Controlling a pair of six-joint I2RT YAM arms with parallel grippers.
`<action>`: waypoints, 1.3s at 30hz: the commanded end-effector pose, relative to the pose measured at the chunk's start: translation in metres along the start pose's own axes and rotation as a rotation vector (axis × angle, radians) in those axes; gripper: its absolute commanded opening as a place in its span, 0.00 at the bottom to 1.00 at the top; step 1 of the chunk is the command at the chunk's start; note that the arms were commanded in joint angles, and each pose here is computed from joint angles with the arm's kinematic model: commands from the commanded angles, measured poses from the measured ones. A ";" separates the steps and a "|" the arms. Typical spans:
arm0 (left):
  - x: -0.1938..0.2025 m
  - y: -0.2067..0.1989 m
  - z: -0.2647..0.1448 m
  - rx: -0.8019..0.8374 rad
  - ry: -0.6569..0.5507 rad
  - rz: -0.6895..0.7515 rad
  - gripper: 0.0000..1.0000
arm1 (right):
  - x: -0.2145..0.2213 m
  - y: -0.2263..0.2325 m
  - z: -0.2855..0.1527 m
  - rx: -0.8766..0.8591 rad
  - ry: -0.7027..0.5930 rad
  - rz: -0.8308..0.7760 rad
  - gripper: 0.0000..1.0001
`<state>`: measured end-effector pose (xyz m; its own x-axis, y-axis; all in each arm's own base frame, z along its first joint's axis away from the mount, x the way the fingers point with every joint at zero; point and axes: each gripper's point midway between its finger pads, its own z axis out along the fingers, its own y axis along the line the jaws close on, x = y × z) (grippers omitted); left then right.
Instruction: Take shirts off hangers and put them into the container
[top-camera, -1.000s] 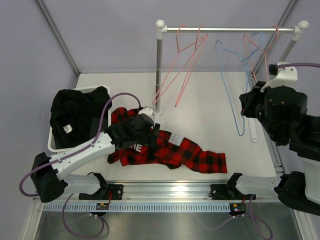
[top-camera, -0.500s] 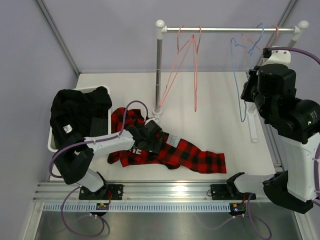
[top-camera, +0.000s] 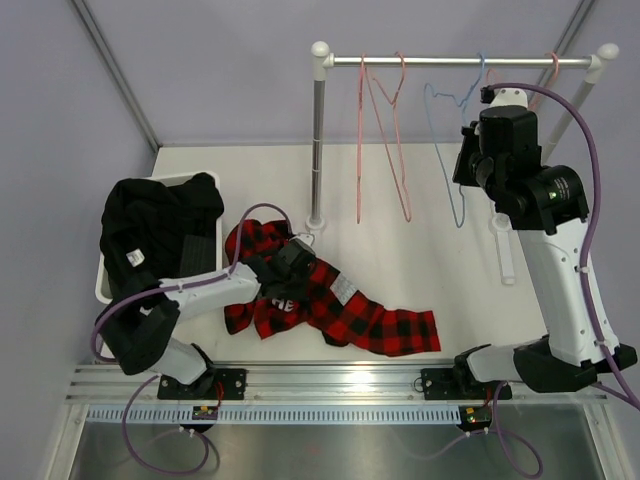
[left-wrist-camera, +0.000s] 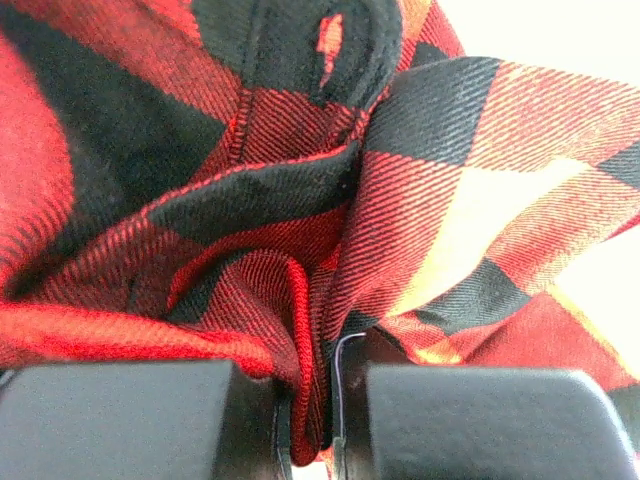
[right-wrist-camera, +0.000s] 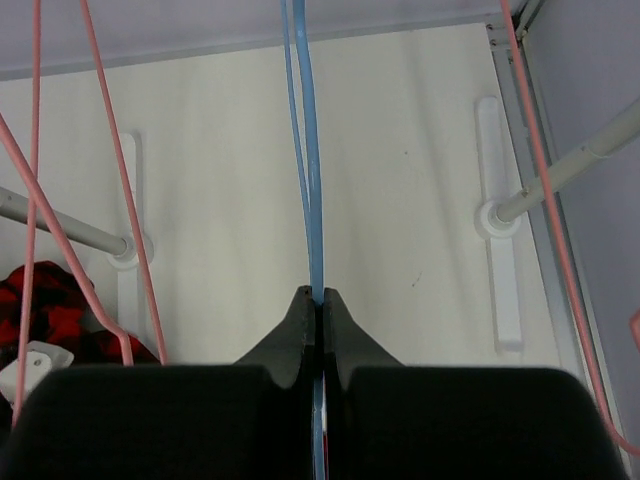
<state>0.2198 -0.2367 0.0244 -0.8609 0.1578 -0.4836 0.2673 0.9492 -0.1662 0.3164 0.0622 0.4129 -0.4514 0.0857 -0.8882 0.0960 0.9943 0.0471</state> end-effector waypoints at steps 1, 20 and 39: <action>-0.026 -0.009 -0.051 0.051 -0.089 -0.030 0.00 | 0.003 0.003 -0.013 -0.063 -0.034 0.035 0.00; -0.271 0.173 -0.401 -0.508 -0.843 -0.131 0.00 | -0.009 -0.027 -0.105 -0.144 -0.207 0.089 1.00; -0.238 0.214 -0.664 -0.971 -1.497 -0.316 0.00 | 0.024 0.015 -0.090 -0.295 -0.129 0.006 0.99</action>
<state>0.2347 0.0852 0.6318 0.2581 0.0394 -0.9653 -0.4933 0.8645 -0.0966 0.2229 0.0768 0.4279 -0.3603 0.1209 -0.9250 -0.1368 0.9740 0.1806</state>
